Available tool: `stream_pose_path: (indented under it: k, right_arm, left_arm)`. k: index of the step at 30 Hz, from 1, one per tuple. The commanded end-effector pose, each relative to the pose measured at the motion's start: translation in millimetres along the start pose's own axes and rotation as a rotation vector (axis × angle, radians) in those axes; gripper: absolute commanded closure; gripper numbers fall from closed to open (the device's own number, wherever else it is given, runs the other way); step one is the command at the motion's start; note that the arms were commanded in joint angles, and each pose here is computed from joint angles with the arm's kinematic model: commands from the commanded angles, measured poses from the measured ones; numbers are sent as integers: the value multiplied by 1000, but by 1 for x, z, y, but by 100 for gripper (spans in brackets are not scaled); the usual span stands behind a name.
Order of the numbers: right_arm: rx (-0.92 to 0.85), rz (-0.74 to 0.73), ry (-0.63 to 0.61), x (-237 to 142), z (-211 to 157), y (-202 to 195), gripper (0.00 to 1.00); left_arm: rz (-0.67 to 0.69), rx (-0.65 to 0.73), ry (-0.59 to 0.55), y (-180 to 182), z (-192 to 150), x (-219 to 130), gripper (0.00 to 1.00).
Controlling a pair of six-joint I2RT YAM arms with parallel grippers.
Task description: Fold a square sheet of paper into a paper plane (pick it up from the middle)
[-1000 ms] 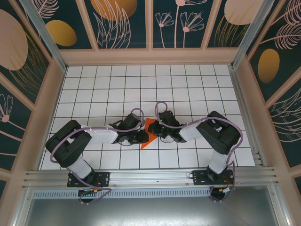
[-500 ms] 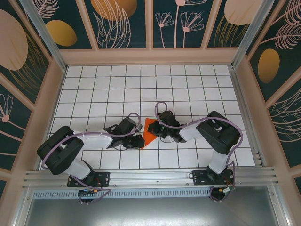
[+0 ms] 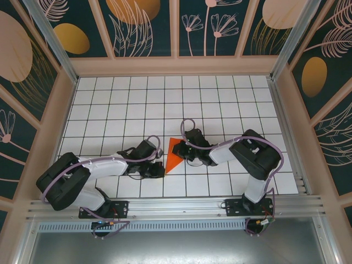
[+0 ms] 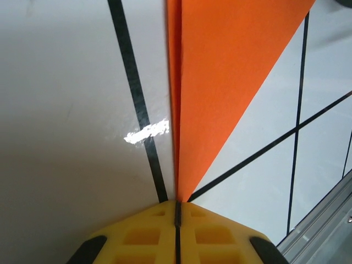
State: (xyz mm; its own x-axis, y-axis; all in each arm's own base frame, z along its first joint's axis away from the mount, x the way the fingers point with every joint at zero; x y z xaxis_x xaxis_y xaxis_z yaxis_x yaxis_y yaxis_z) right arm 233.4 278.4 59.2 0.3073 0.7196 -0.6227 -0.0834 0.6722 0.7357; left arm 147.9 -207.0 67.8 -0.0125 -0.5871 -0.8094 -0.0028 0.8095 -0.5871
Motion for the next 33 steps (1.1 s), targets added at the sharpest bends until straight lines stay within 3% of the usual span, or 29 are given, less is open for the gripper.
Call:
stream_pose_path:
  k: [1, 8, 14, 20, 33]
  right_arm:
    - [58, -336, 82, 3, -29, -74, 93]
    - [71, -296, 66, 2, -28, -68, 93]
    - [64, -277, 63, 3, -25, -62, 92]
    - [58, -259, 57, 5, -20, -56, 92]
    - [-29, -124, 0, -8, 12, -5, 89]
  left_arm:
    - [143, -45, 82, 20, -21, -9, 91]
    - [5, -19, -175, -27, 18, -35, 90]
    - [-103, -26, -271, -52, 47, -24, 90]
    - [-125, -33, -209, -47, 51, 4, 90]
    - [98, -82, -128, 9, 29, 29, 100]
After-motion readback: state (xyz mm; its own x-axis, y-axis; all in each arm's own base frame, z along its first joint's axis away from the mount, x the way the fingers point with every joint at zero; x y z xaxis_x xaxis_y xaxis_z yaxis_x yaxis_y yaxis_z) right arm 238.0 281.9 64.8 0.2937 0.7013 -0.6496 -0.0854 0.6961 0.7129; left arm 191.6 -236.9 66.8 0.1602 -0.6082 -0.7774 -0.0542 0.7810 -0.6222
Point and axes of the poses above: each hand's point on the last joint's axis, 136 mm out from that joint toward the fingers, its own x axis out along the fingers, its own y axis along the line the jaws close on, z = x × y, the point moved 7 cm from there along -x, back along the fingers, and after that the axes turned 8 degrees about -x, right-handed, at the moved point
